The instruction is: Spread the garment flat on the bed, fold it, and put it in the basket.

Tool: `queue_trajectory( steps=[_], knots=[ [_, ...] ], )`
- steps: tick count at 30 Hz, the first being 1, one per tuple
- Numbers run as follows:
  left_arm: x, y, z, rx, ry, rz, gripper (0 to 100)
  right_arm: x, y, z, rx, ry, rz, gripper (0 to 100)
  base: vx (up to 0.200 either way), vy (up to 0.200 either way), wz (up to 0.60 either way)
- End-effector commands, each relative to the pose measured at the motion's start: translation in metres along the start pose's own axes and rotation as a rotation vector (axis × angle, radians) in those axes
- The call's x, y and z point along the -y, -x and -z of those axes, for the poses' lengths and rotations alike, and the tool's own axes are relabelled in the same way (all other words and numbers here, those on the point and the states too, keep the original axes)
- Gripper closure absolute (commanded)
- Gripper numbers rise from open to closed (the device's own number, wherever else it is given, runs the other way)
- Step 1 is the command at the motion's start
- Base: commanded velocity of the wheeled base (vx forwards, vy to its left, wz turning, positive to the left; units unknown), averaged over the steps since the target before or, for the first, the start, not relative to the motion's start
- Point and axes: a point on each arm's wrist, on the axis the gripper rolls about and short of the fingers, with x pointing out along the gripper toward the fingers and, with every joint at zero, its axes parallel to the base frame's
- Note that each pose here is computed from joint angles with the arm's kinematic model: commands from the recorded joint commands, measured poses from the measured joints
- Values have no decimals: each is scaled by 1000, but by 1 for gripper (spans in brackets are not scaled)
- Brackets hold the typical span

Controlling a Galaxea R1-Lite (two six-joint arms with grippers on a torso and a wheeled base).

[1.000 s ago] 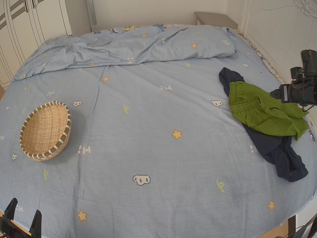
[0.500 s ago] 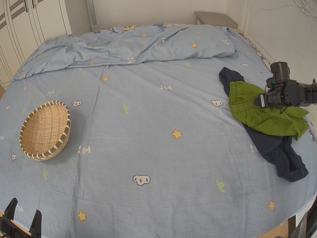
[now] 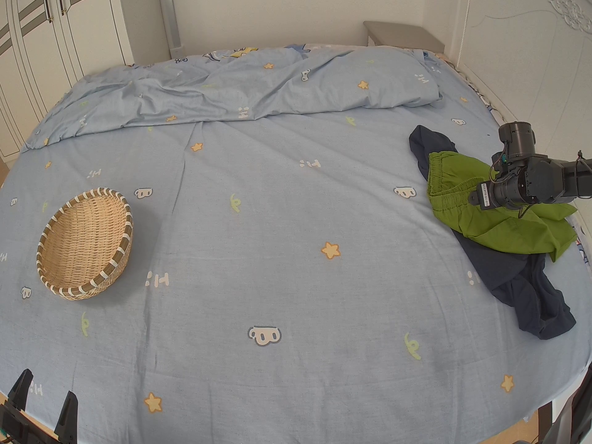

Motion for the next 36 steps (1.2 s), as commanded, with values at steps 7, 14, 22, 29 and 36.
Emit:
queue_trajectory(
  steps=[7, 14, 22, 29, 36],
  knots=[
    [0, -1, 5, -17, 0, 0, 0, 5, 0, 2, -9, -4, 16, 100, 0, 0, 0],
    [0, -1, 5, -17, 0, 0, 0, 2, 4, 0, 0, -4, 3, 100, 0, 0, 0],
    [0, -1, 5, -17, 0, 0, 0, -7, 77, -23, 40, 25, -79, 100, 0, 0, 0],
    [0, -1, 5, -15, 0, 0, 0, -26, 153, -39, -7, -117, -375, 100, 0, 0, 0],
    [0, -1, 5, -17, 0, 0, 0, -51, 215, -40, -67, -200, -643, 100, 0, 0, 0]
  ],
)
